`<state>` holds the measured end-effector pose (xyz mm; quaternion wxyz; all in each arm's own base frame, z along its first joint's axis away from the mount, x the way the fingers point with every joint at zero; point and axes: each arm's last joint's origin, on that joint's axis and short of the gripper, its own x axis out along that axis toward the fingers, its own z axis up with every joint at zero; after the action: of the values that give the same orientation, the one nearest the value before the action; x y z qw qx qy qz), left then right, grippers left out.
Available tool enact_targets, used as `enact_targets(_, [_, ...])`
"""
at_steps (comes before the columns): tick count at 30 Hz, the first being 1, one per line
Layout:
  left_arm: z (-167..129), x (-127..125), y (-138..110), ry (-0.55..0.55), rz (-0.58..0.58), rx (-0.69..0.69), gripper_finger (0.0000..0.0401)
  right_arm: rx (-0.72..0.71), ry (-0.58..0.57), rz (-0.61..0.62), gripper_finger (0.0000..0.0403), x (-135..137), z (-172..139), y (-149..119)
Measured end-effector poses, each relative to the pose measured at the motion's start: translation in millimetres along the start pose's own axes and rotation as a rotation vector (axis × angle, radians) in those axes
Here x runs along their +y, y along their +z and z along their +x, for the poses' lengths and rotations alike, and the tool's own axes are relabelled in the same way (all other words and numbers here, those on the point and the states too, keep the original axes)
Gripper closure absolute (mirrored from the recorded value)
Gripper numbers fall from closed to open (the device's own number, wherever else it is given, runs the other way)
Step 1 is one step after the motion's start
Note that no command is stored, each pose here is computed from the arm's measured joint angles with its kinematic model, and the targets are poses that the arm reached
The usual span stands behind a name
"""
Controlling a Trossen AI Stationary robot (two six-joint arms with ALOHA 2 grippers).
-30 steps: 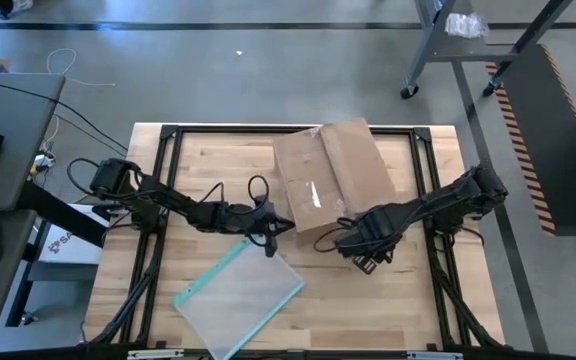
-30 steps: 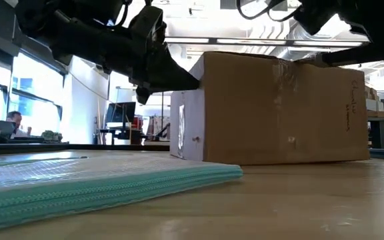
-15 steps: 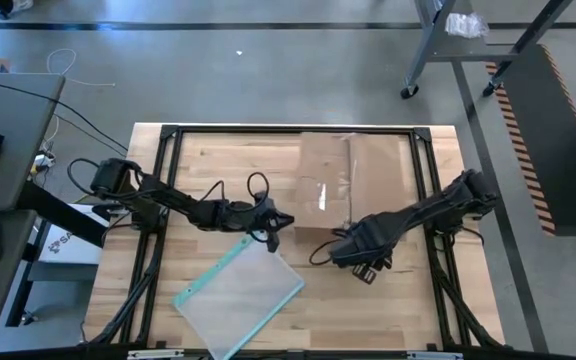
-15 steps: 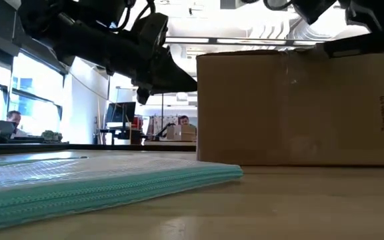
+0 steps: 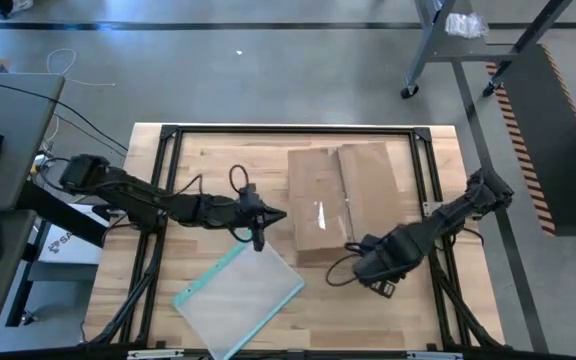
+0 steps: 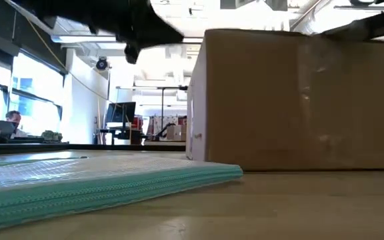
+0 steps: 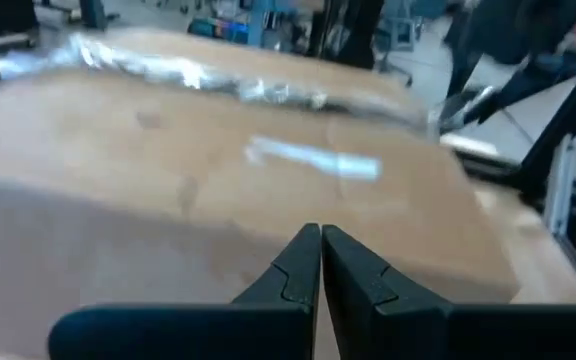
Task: Unpack boxes
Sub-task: Open the cardboard box using the black cutter
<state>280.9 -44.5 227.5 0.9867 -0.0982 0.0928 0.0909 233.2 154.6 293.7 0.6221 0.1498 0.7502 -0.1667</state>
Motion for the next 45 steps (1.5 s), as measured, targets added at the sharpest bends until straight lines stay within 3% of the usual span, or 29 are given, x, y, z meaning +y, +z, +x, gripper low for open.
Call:
enact_targets(6, [-2,-1,25,-0.151,0.046,-0.059,0.0401,-0.116,-0.081,-0.112,0.0277,7,2,-13])
enact_targets(9, [15,-4,45,-0.259,0.078,-0.066,0.0401,-0.2,-0.142,-0.146,0.0277,4,1,-8])
enact_targets(12, [42,-7,56,-0.284,0.165,-0.003,0.0401,-0.251,-0.196,-0.202,0.0277,-2,0,3])
enact_targets(17, [91,2,73,-0.197,0.319,0.098,0.0401,-0.277,-0.252,-0.269,0.0277,-13,-3,19])
enact_targets(24, [136,37,59,-0.114,0.324,0.319,0.0401,-0.243,-0.214,-0.238,0.0277,-12,-2,17])
enact_targets(30, [144,52,52,-0.055,0.32,0.345,0.0401,-0.222,-0.169,-0.14,0.0277,-3,0,4])
enact_targets(37, [142,68,53,0.163,0.387,0.377,0.0401,-0.232,-0.136,-0.044,0.0277,11,3,-23])
enact_targets(45, [123,87,65,0.288,0.393,0.373,0.0401,-0.402,-0.158,0.084,0.0277,19,4,-41])
